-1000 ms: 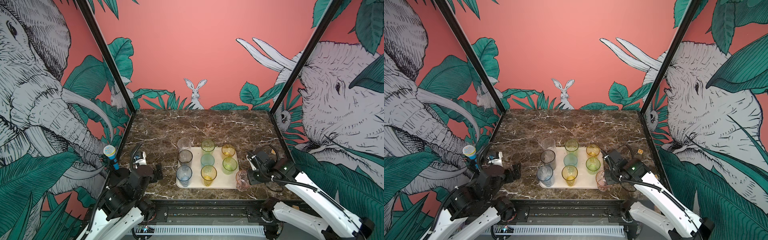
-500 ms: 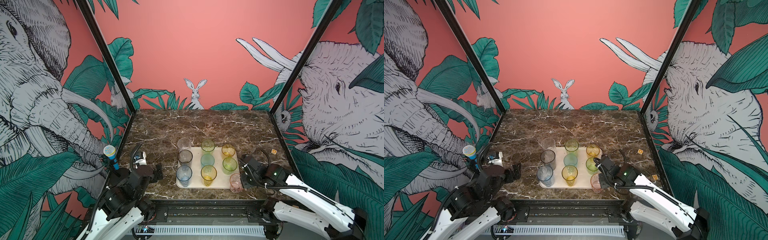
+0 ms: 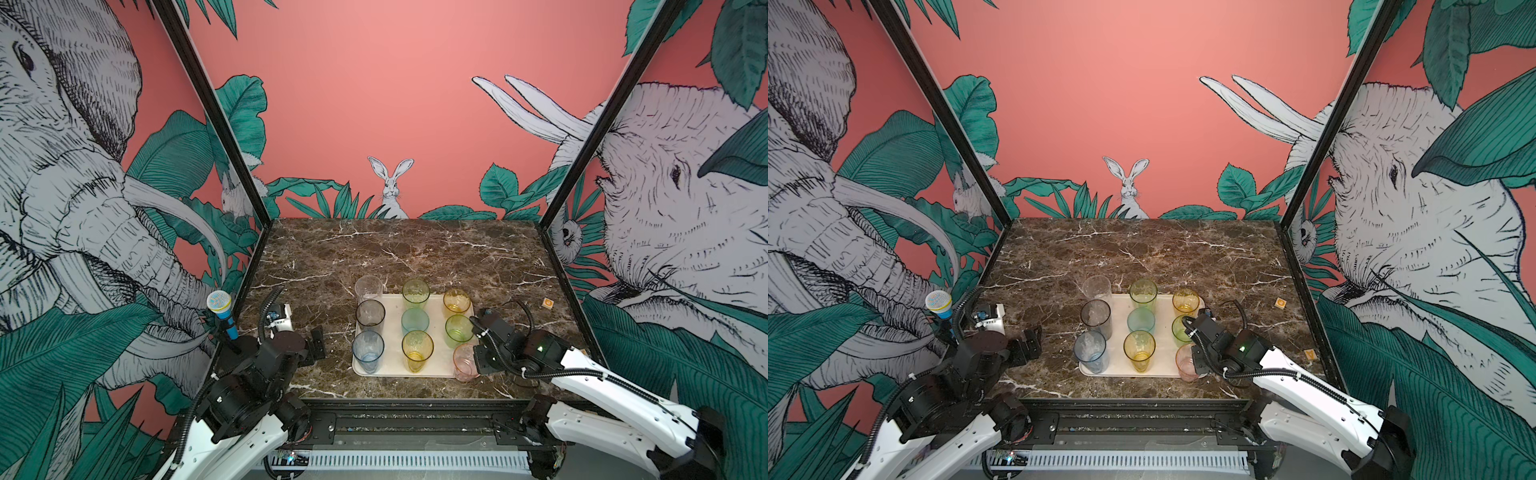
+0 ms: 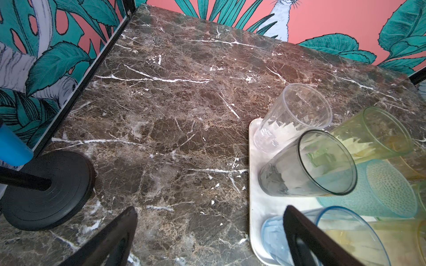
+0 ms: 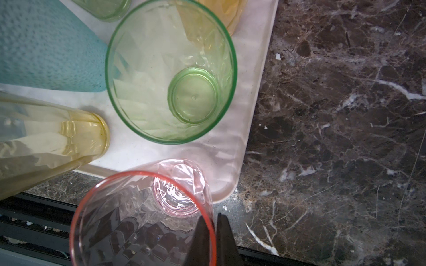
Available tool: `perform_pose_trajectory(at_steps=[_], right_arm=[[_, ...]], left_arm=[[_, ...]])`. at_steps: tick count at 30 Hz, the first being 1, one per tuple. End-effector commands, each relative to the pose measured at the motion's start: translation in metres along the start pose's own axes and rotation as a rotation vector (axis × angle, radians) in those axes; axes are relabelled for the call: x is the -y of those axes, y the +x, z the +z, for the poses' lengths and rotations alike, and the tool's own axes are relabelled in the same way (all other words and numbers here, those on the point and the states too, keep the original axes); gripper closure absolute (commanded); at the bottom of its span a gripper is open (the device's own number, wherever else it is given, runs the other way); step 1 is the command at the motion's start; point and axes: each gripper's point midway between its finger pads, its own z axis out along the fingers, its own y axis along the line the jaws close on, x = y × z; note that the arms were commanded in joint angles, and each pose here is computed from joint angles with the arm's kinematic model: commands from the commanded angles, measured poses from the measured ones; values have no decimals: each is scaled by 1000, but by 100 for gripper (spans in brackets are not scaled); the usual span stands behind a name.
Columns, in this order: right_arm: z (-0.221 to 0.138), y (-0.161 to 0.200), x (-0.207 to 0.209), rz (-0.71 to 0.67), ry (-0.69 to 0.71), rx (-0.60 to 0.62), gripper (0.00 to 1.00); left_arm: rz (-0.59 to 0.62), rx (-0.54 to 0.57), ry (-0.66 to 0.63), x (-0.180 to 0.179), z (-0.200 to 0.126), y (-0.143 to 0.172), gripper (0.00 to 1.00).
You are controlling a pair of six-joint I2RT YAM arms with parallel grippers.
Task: Place the glasses into the tray
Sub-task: Place the glass on the tray.
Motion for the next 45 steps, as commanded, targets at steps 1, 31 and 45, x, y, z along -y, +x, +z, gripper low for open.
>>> perform_pose_trajectory(at_steps=[1,31,45], right_arm=[[1,-7,-1,27,2,41,100],[15,-11,0,63,29,67,100],[21,-7,-1,62,34,40,100]], left_arm=[[-21,2,-7,-2,2,2,1],[-26,-1,-3,-2,2,3,0],[-28,-2,-4,-2,2,4,1]])
